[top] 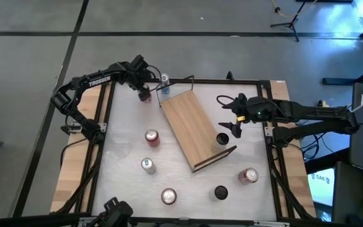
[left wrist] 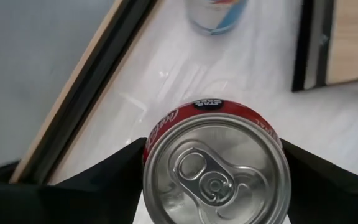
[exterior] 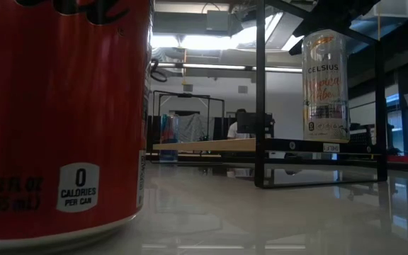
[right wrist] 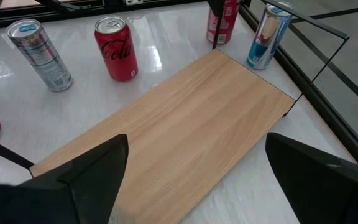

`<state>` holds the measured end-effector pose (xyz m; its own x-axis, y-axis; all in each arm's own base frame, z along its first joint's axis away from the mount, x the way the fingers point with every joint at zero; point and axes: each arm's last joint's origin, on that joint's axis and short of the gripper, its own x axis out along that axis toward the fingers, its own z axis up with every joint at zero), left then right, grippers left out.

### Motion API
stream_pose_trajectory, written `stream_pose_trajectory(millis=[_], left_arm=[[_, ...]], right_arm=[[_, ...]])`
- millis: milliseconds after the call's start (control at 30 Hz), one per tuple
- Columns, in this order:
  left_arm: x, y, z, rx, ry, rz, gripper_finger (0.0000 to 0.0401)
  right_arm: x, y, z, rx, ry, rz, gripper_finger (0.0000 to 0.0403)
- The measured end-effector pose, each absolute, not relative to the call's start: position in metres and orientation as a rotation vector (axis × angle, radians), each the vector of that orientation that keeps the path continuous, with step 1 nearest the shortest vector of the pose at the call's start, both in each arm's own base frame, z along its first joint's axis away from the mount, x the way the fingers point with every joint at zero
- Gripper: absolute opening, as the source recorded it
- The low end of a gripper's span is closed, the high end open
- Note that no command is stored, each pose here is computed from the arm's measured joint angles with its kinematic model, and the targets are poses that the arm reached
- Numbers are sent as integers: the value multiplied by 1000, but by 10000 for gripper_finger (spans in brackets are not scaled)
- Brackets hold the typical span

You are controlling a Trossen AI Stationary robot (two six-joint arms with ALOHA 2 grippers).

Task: Place canned beverage on shelf
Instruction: Put the top red white soda can on the shelf

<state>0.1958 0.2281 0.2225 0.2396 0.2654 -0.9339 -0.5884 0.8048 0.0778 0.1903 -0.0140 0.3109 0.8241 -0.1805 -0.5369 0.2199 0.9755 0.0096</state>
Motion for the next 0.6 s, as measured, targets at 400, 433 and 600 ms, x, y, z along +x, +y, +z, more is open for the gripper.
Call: stream_pose_trajectory(millis=[400,433,600], left_arm=[[196,227,223,-574,1107,937,282],[196,228,223,-599,1093,961,282],[196,228,223,-721,1026,1060,282]], right_arm=[[190,-14,311,72,563,-213,374],[190,-14,311,72,563,-213,374],[190,-14,311,72,563,-213,374]])
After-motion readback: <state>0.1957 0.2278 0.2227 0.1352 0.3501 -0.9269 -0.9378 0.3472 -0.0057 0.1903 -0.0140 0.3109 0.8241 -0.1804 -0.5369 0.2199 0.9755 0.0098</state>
